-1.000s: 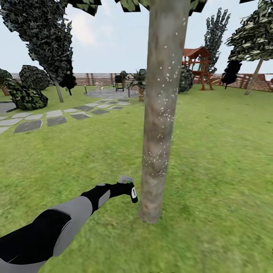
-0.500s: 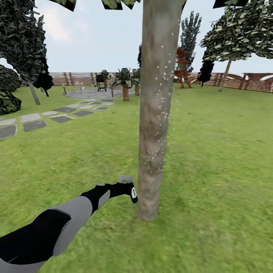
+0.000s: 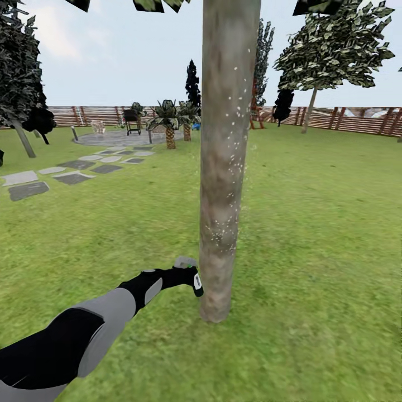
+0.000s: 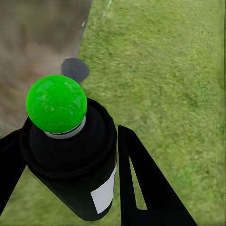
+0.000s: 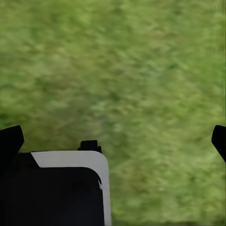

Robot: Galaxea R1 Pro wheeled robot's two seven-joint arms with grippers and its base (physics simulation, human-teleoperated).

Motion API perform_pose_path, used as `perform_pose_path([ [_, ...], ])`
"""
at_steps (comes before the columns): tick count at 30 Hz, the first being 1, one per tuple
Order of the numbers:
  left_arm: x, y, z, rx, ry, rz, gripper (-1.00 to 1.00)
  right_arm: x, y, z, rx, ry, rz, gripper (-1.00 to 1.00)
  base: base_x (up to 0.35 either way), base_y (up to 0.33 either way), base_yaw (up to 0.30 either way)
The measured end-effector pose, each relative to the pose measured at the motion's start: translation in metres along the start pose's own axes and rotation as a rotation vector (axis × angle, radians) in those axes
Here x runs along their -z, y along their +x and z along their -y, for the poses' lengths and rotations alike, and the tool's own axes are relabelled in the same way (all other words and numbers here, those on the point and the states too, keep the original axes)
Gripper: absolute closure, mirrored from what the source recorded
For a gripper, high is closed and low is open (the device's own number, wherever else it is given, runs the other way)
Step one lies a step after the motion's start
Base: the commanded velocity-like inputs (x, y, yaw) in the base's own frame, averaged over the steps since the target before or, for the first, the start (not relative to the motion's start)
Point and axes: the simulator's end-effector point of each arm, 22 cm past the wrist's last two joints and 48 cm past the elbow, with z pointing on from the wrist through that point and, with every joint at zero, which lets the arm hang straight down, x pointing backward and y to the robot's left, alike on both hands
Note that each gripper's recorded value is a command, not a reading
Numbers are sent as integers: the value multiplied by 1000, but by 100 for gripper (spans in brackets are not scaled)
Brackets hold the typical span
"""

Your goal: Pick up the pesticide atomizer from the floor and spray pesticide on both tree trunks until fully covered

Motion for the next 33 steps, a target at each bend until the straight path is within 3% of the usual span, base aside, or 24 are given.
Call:
perform_pose_path([
  [2, -1, -21, 9, -1, 19, 9, 100, 0, 0, 1, 0, 2, 0, -100, 0, 1, -1],
  [4, 6, -56, 28, 29, 55, -49, 100, 0, 0, 1, -1, 3, 1, -100, 0, 0, 0],
  [8, 21, -84, 37, 31, 65, -87, 100, 0, 0, 1, 0, 3, 0, -100, 0, 0, 0],
  [14, 61, -151, 22, -5, 40, 15, 100, 0, 0, 3, -2, 6, 2, -100, 0, 0, 0],
  [16, 74, -155, 19, 38, 29, -21, 100, 0, -1, 4, -4, 9, 3, -100, 0, 0, 0],
  [18, 94, -168, -5, 80, -44, -18, 100, 0, -1, 5, -2, 9, 5, -100, 0, 0, 0],
  [22, 102, -167, -14, 121, -70, -46, 100, 0, -1, 6, 1, 10, 4, -100, 0, 0, 0],
  [33, 153, -324, 19, 23, -72, 74, 100, 0, -2, 7, 6, 9, 4, -100, 0, 0, 0],
])
